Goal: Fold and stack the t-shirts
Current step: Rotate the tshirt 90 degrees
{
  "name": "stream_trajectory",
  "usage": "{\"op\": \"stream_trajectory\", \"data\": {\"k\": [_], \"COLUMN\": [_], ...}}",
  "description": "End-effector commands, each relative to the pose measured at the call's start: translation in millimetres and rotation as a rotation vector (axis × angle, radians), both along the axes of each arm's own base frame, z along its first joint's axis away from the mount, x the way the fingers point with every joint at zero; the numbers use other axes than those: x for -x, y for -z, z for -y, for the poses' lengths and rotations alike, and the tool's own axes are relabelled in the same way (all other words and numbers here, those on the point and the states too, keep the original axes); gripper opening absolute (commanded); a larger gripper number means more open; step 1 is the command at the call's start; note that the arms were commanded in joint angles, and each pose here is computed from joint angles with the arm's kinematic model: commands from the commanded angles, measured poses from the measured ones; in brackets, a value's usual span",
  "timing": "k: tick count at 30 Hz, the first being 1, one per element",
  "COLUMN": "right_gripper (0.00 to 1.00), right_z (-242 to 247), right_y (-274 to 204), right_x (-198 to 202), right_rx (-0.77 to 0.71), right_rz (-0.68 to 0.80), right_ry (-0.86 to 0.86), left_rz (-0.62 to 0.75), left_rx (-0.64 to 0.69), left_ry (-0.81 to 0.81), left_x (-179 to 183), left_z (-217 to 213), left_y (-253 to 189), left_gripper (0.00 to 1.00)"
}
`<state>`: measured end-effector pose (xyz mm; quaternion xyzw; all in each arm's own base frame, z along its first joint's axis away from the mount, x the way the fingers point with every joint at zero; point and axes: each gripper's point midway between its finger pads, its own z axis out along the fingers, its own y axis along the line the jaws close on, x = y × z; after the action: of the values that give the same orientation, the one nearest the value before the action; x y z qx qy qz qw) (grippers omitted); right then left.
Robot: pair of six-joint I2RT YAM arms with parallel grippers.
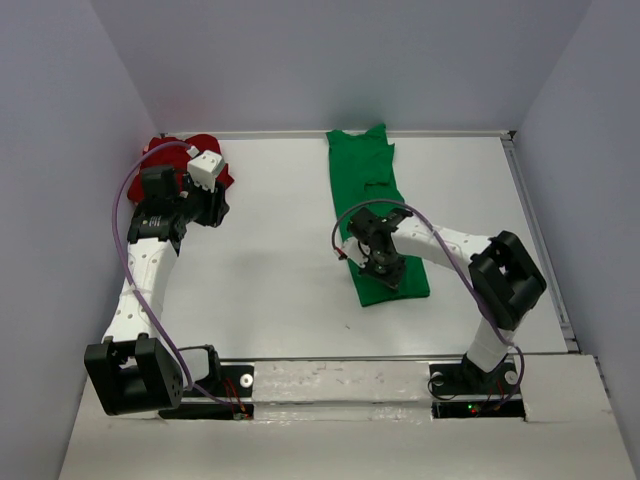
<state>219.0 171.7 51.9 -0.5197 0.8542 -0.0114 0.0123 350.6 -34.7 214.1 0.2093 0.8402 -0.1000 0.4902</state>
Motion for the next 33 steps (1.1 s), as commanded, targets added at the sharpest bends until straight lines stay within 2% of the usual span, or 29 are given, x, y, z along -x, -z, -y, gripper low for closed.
{"op": "stream_trajectory", "data": {"k": [1, 4, 7, 11, 16, 17, 23, 28, 33], "right_gripper": [0.02, 0.11, 0.14, 0.28, 0.39, 0.43, 0.55, 0.57, 0.60], "right_z": [5.4, 7.5, 9.0, 11.4, 16.0, 19.1, 27.9, 44.2, 67.9], "right_y": [-8.0, -6.5, -4.5, -3.8, -3.5, -4.5, -28.9, -51.3, -77.7], "right_x": [8.2, 10.8, 13.1, 13.2, 11.6, 9.1, -12.2, -33.7, -64.3], "right_rx": [0.005, 0.009, 0.008, 0.012, 0.032, 0.047, 0.081, 0.136, 0.120], "right_rz": [0.009, 0.005, 0.003, 0.014, 0.031, 0.048, 0.186, 0.307, 0.422], "right_ry": [0.008, 0.014, 0.019, 0.024, 0.026, 0.026, 0.019, 0.031, 0.140], "left_rz": [0.060, 0.063, 0.061, 0.060, 0.063, 0.061, 0.066, 0.062, 0.025], "left_rx": [0.015, 0.015, 0.018, 0.020, 0.019, 0.019, 0.020, 0.022, 0.047], "left_ry": [0.012, 0.012, 0.014, 0.018, 0.019, 0.016, 0.023, 0.028, 0.085], "left_x": [1.7, 1.7, 2.1, 2.5, 3.2, 3.3, 3.9, 4.4, 9.4], "left_z": [2.2, 2.2, 2.8, 3.6, 3.6, 3.4, 4.4, 5.1, 14.8], "left_y": [-18.1, -19.2, -19.1, -18.6, -19.4, -18.7, -19.9, -19.0, -12.9], "left_gripper": [0.51, 0.51, 0.51, 0.51, 0.51, 0.51, 0.51, 0.51, 0.51]}}
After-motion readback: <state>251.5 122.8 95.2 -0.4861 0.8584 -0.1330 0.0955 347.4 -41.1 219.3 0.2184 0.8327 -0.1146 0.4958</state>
